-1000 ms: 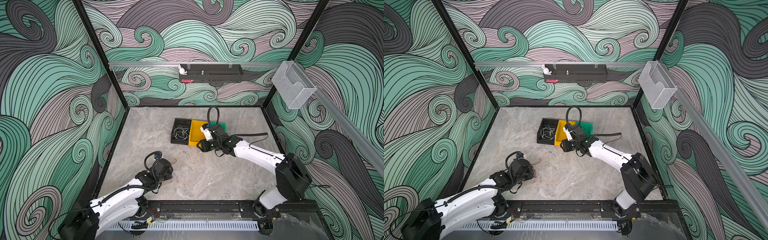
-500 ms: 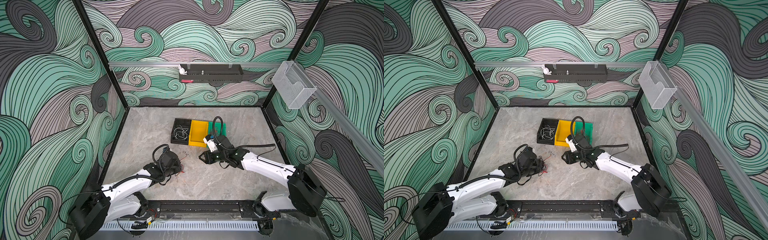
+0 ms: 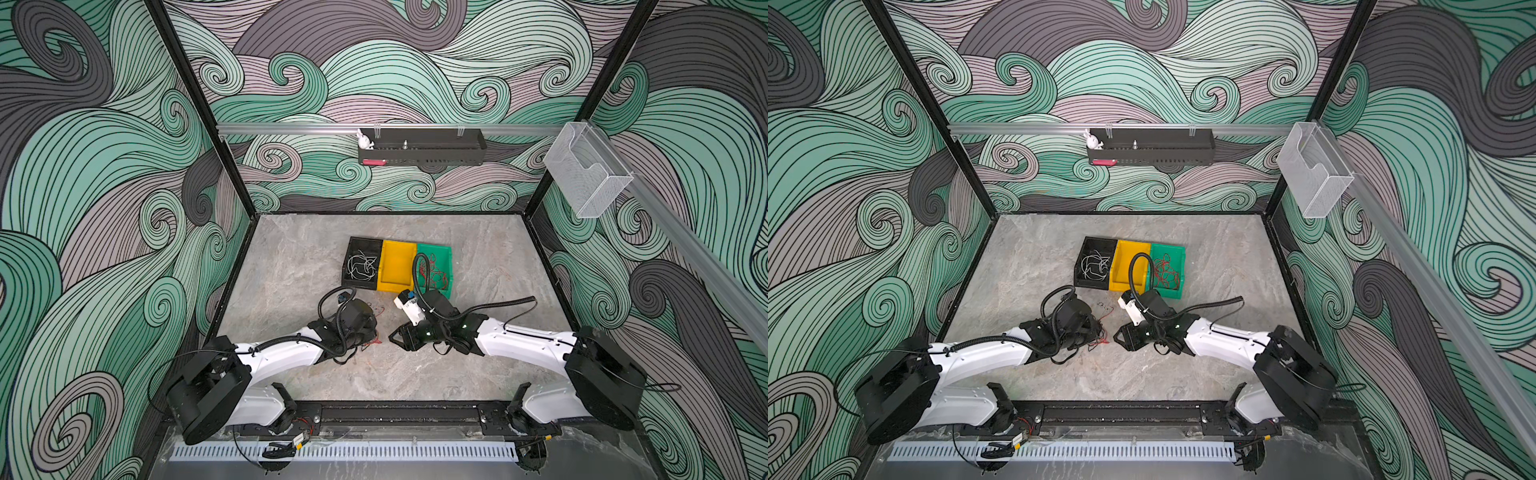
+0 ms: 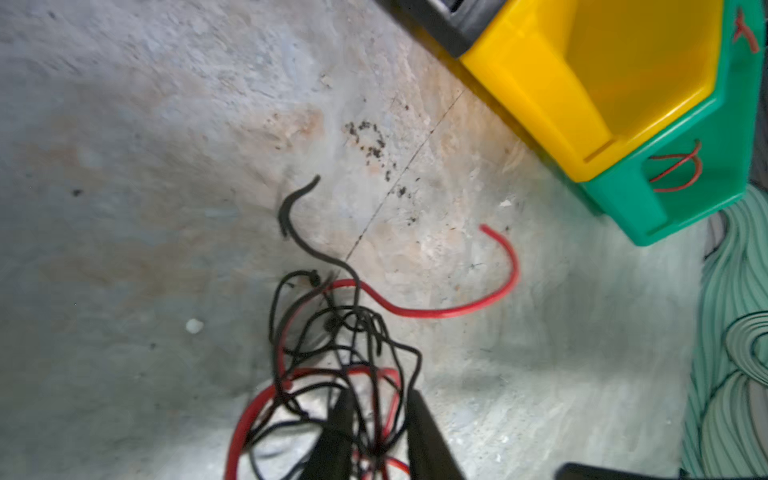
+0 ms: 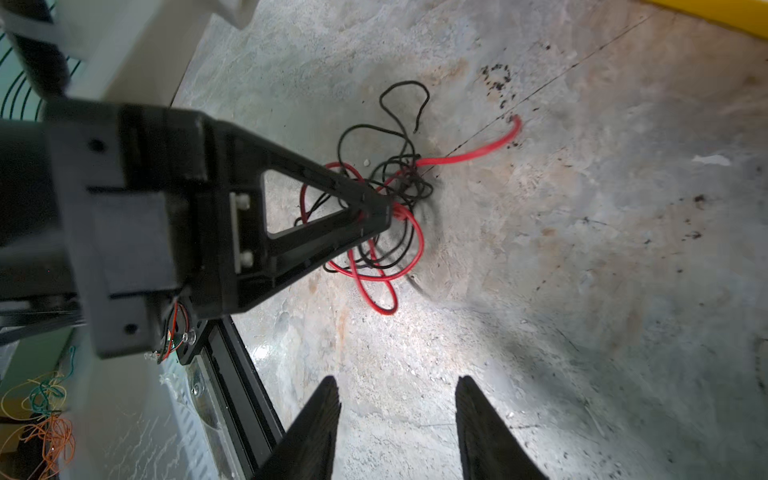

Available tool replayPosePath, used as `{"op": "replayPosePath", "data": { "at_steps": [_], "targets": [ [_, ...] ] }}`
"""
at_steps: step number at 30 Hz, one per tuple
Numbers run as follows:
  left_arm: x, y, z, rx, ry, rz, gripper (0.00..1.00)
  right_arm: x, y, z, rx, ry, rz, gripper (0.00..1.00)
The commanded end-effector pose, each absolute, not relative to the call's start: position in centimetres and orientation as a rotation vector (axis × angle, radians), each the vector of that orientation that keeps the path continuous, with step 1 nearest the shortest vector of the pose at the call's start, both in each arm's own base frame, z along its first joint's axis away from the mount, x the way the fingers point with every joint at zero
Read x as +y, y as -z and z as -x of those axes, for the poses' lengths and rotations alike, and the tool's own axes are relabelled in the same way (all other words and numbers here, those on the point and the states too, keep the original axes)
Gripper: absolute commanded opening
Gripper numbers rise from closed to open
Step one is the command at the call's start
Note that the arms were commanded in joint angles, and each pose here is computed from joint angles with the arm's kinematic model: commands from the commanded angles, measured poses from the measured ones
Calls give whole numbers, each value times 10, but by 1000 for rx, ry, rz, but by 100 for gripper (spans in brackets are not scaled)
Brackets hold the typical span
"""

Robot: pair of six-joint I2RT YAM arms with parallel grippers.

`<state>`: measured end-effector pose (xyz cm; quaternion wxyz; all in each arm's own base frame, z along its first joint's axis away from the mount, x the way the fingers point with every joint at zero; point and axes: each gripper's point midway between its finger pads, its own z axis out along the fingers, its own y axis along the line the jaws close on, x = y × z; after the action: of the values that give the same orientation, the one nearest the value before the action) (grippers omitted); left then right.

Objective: Untangle the cables

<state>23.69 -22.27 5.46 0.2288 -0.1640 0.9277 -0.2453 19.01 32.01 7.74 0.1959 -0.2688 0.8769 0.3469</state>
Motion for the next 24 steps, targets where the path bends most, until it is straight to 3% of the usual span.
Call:
{"op": "replayPosePath", "data": {
  "at_steps": [1, 11, 16, 24],
  "targets": [
    [-229, -72, -241, 2525, 712, 449, 37, 324, -68, -190, 2443, -981, 775, 47],
    [-188, -124, -238, 2365, 631, 441, 46, 343, -59, -184, 2423, -965, 870, 47],
    [-158, -113, -233, 2318, 524, 458, 50, 354, -51, -183, 2427, -929, 905, 43],
    [-158, -97, -234, 2338, 544, 432, 56, 366, -40, -188, 2420, -875, 933, 41]
  ]
}}
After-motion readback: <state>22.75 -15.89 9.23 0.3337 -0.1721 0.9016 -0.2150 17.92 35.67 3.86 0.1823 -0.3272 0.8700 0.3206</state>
